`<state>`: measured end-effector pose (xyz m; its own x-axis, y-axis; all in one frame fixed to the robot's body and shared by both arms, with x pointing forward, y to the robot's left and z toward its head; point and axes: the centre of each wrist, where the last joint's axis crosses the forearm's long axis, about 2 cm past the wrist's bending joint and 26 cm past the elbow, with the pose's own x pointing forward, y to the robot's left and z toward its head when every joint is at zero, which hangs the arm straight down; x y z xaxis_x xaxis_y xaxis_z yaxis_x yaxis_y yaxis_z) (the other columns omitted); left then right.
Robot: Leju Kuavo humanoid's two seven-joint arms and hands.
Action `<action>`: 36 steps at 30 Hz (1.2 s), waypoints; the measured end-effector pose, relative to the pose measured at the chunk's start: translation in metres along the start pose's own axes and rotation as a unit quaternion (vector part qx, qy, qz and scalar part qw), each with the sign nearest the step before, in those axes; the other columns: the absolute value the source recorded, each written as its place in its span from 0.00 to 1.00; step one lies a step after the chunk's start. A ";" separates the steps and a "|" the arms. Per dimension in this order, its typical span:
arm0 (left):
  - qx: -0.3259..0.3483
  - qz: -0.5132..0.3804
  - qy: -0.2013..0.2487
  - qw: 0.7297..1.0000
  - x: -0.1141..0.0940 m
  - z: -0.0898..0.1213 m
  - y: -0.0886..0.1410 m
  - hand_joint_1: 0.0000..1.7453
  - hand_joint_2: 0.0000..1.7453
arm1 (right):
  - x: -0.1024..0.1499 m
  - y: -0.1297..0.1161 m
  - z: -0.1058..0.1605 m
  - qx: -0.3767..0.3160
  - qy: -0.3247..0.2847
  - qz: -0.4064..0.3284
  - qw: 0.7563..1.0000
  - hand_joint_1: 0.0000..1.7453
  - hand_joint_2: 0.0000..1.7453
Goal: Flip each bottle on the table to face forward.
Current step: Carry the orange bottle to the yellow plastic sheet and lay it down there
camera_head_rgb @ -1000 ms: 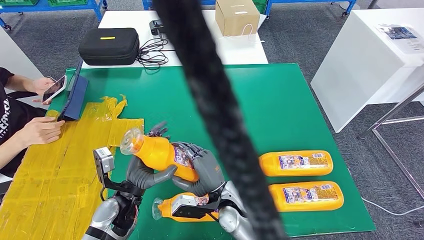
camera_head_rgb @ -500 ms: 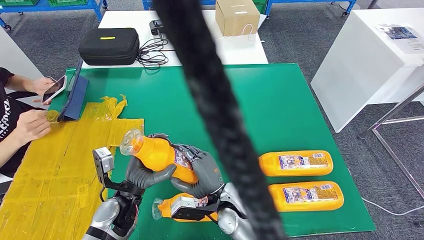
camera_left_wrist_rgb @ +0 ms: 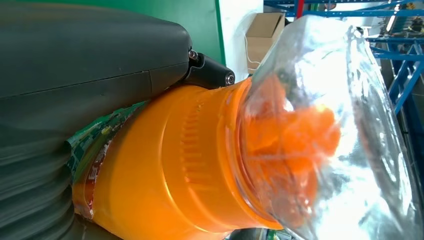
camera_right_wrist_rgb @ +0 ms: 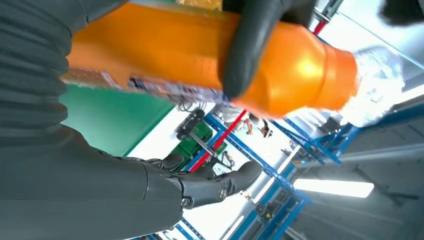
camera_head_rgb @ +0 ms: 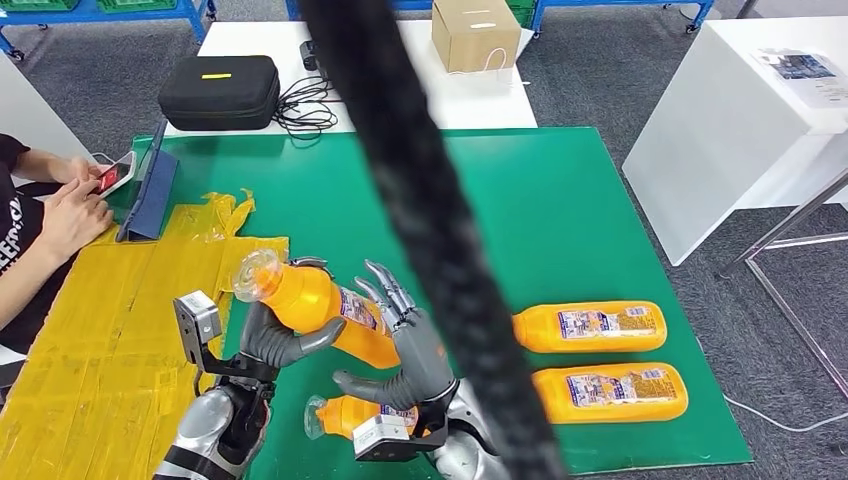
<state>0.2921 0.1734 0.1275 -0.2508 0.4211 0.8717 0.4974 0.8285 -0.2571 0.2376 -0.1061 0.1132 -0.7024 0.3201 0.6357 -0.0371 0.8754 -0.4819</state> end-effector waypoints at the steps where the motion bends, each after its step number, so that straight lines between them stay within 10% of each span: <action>1: 0.000 -0.001 0.000 1.000 0.000 0.000 0.000 1.00 1.00 | 0.001 0.000 0.000 -0.002 -0.001 -0.001 1.000 0.00 1.00; 9: 0.006 -0.025 -0.008 1.000 0.003 0.000 0.006 1.00 1.00 | 0.009 -0.009 -0.002 -0.061 -0.041 0.023 0.997 0.00 1.00; 15: 0.045 -0.234 -0.028 0.971 0.022 -0.001 0.034 1.00 1.00 | 0.016 -0.031 -0.003 -0.115 -0.062 0.065 0.989 0.00 1.00; 21: 0.020 -0.581 -0.003 0.814 0.050 -0.001 0.072 1.00 1.00 | 0.024 -0.055 0.004 -0.156 -0.053 0.094 0.982 0.00 1.00; 36: 0.017 -0.850 0.142 0.507 0.052 0.035 0.125 1.00 1.00 | 0.026 -0.084 0.017 -0.147 0.013 0.124 0.981 0.00 1.00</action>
<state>0.3120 0.3119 0.1256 -0.1616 -0.9781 -0.1315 -0.2529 -0.0878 0.9635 0.2106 -0.1774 0.1597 -0.6459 0.5420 0.5376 0.3423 0.8351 -0.4306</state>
